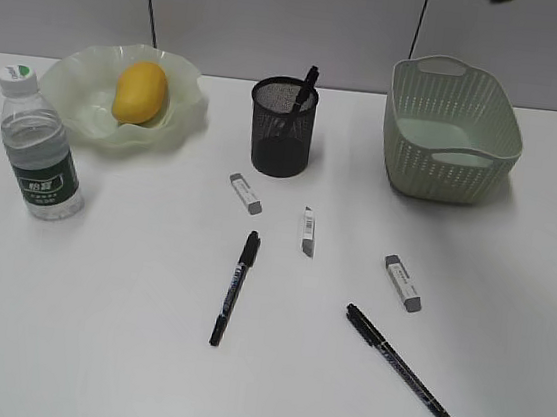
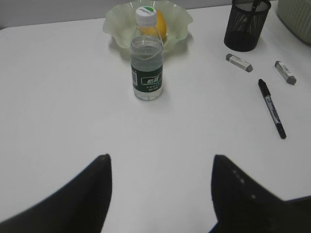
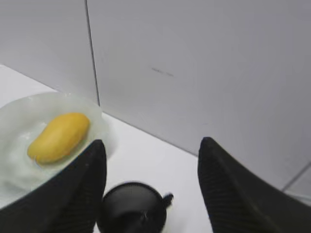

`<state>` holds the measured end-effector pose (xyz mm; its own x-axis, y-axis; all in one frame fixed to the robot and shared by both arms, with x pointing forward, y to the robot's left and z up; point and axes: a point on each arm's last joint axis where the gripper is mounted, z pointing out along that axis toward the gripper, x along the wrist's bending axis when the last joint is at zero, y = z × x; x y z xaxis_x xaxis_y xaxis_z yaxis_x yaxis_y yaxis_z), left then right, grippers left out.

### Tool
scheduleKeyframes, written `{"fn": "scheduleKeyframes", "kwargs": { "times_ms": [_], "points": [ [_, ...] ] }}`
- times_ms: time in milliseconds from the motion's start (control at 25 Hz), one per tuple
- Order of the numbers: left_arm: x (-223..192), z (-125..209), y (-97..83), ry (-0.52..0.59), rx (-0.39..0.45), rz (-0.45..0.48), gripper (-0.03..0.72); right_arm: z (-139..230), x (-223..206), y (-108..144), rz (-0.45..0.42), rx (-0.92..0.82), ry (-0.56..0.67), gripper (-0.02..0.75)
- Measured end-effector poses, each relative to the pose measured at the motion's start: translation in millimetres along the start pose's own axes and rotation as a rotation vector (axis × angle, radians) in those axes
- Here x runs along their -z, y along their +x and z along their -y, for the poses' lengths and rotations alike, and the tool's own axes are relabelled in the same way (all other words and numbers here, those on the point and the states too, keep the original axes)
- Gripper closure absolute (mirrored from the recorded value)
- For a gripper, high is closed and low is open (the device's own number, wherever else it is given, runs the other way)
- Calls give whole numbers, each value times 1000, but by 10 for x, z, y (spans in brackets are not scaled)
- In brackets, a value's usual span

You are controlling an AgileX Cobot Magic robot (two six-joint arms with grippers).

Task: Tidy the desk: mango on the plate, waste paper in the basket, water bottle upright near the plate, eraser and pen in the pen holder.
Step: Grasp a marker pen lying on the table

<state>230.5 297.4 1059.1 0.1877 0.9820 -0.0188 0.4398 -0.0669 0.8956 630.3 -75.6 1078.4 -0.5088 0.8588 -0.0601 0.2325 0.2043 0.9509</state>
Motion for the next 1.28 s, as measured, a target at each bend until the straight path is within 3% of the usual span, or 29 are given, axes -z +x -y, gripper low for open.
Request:
{"fn": "scheduleKeyframes", "kwargs": {
  "times_ms": [320, 560, 840, 1000, 1280],
  "points": [
    [31, -222, -5, 56, 4, 6, 200, -353, 1058, -96, 55, 18, 369, 279],
    [-139, -559, -10, 238, 17, 25, 202, -236, 1659, -169, 101, 90, 755, 280],
    [-657, -969, -120, 435, 94, 169, 253, 1, 2253, -150, 82, 109, 786, 280],
    [-1014, -1053, -184, 532, 54, 208, 260, 348, 2582, -108, 80, 50, 776, 280],
    [-1598, -1067, -487, 651, -21, 297, 261, 792, 3183, -28, 50, -22, 613, 280]
  ]
}}
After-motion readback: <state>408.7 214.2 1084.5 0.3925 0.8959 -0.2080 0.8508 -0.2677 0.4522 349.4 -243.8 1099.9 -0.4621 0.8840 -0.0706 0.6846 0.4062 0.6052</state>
